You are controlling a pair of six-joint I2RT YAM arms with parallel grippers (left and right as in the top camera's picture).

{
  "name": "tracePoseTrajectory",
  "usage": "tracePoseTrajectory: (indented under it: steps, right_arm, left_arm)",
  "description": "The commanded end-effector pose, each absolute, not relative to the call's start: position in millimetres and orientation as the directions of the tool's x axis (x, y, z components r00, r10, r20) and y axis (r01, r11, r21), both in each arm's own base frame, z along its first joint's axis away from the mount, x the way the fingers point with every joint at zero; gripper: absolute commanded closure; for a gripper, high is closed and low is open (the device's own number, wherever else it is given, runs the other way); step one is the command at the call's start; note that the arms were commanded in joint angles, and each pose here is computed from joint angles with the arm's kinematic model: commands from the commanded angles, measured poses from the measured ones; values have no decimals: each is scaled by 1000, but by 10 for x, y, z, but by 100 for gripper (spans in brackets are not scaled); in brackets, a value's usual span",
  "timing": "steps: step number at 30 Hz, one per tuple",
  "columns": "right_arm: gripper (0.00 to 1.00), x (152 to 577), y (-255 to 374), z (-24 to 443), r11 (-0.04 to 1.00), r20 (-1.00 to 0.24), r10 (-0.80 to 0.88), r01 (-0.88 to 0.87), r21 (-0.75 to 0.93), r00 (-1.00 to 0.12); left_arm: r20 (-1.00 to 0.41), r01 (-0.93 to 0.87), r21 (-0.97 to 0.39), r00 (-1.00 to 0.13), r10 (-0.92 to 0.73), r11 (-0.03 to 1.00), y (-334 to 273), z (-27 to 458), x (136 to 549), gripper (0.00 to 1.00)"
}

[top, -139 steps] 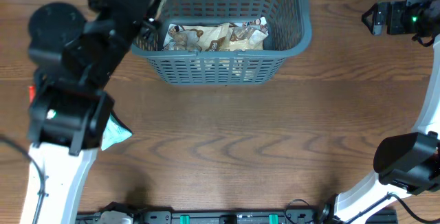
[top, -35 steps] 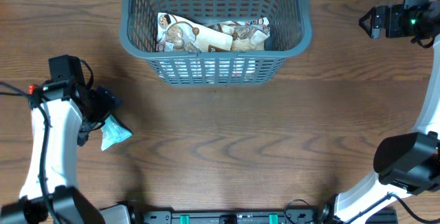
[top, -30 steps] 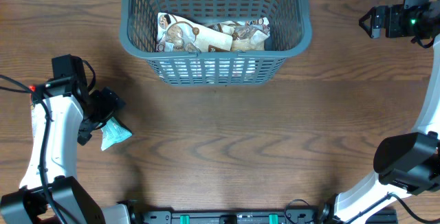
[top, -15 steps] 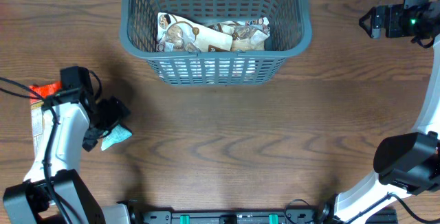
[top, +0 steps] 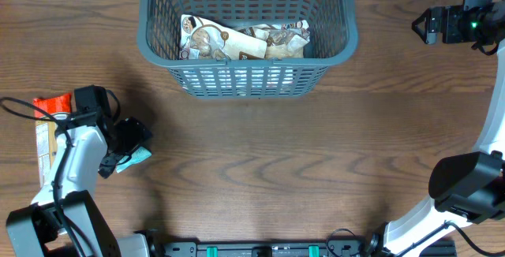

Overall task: Pack container
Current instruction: 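Grasp the mint-green wet-wipe pouch with the left gripper, then carry the green pouch into the basket and open the left gripper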

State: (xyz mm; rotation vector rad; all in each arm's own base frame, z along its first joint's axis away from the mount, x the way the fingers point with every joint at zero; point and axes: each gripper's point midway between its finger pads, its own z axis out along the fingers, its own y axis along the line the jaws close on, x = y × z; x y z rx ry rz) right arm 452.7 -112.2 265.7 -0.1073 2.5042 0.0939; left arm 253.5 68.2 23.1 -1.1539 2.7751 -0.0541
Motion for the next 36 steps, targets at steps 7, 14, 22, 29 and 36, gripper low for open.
tracePoseTrajectory:
  steps: [7, 14, 22, 29, 36]
  right_arm:
    - [1, 4534, -1089, 2583, 992, -580, -61, -115, 56, -812]
    - [1, 4531, -1088, 2581, 992, -579, -61, -114, 57, -813]
    - [1, 4524, -1084, 2576, 992, -576, -60, -114, 59, -815]
    - [1, 4515, -1081, 2570, 992, -572, -59, -114, 61, -818]
    - [1, 4515, -1081, 2570, 992, -572, -59, -114, 61, -818]
  left_arm:
    - [-80, -710, -63, -697, -713, 701, 832, 70, 2475, 1]
    - [5, -682, -52, -731, -682, 730, 771, -153, 2408, 1]
    - [54, -697, -53, -717, -695, 715, 706, -178, 2333, 31]
    - [-11, -689, -113, -719, -695, 716, 722, 45, 2520, 55]
    - [-228, -591, -297, -719, -656, 750, 702, 980, 2989, 64]
